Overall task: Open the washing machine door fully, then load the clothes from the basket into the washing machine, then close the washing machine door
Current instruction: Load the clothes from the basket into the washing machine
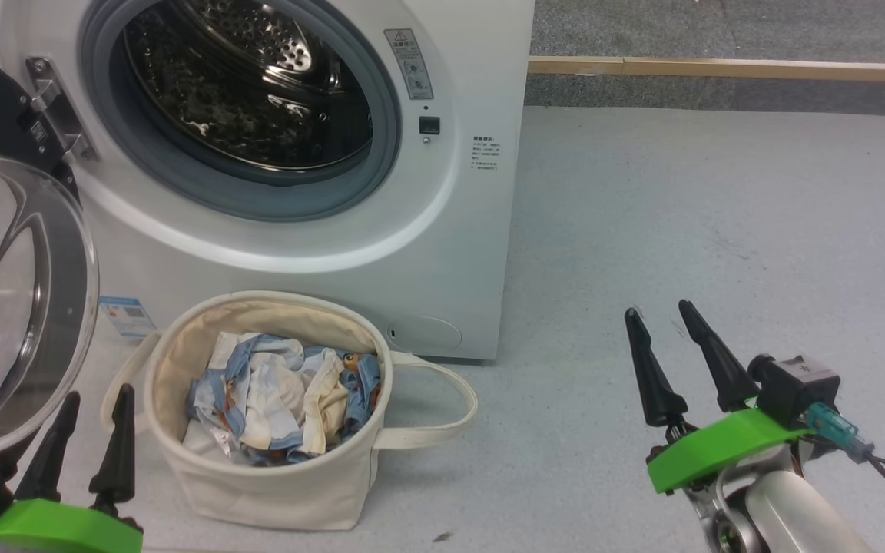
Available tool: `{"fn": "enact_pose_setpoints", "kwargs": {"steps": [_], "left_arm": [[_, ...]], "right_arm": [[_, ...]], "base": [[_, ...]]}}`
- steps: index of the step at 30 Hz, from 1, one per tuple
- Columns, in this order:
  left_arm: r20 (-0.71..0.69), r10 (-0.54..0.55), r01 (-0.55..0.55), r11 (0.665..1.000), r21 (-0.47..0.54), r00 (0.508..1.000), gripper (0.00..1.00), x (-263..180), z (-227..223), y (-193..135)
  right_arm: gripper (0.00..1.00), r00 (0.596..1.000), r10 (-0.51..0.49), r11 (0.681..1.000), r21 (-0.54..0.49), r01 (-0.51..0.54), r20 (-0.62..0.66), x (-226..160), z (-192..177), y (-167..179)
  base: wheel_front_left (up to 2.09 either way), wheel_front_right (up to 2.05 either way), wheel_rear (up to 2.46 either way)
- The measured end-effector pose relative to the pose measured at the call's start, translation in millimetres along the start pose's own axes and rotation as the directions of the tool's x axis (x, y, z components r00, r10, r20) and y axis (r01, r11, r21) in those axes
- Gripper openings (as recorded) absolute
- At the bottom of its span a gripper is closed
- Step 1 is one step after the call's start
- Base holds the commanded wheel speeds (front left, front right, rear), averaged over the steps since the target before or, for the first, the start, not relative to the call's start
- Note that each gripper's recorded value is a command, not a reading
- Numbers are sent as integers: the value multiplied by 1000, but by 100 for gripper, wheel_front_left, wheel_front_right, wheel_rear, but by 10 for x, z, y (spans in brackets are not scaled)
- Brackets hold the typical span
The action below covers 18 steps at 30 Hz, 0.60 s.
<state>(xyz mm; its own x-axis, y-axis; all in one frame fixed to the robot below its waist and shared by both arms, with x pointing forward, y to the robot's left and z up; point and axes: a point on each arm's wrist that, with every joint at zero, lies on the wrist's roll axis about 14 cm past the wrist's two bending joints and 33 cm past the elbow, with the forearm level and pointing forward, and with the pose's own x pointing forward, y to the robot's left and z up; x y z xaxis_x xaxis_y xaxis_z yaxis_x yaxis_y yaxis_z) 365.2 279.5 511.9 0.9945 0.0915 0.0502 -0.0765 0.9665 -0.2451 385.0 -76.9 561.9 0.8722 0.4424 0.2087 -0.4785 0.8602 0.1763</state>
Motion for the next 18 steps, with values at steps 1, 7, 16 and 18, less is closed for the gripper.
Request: {"fn": "enact_pose_setpoints", "kwargs": {"steps": [1, 7, 16, 18], "left_arm": [[0, 0, 0, 1000, 0, 1000, 100, 0, 0, 0], [-8, 4, -3, 1000, 6, 1000, 100, -6, -17, 23], [-14, 4, -4, 1000, 2, 1000, 100, -17, -36, 25], [-15, 2, -2, 1000, 4, 1000, 100, -18, -39, 22]], "right_arm": [[100, 1000, 0, 1000, 0, 0, 0, 0, 0, 0], [100, 1000, 2, 1000, 1, -2, -2, 6, -7, 4], [100, 1000, 4, 1000, 0, -4, -4, 11, -13, 7], [100, 1000, 5, 1000, 1, -5, -4, 13, -14, 10]], "base": [[0, 0, 0], [11, -44, 34], [24, -170, 146], [16, -199, 183]]}}
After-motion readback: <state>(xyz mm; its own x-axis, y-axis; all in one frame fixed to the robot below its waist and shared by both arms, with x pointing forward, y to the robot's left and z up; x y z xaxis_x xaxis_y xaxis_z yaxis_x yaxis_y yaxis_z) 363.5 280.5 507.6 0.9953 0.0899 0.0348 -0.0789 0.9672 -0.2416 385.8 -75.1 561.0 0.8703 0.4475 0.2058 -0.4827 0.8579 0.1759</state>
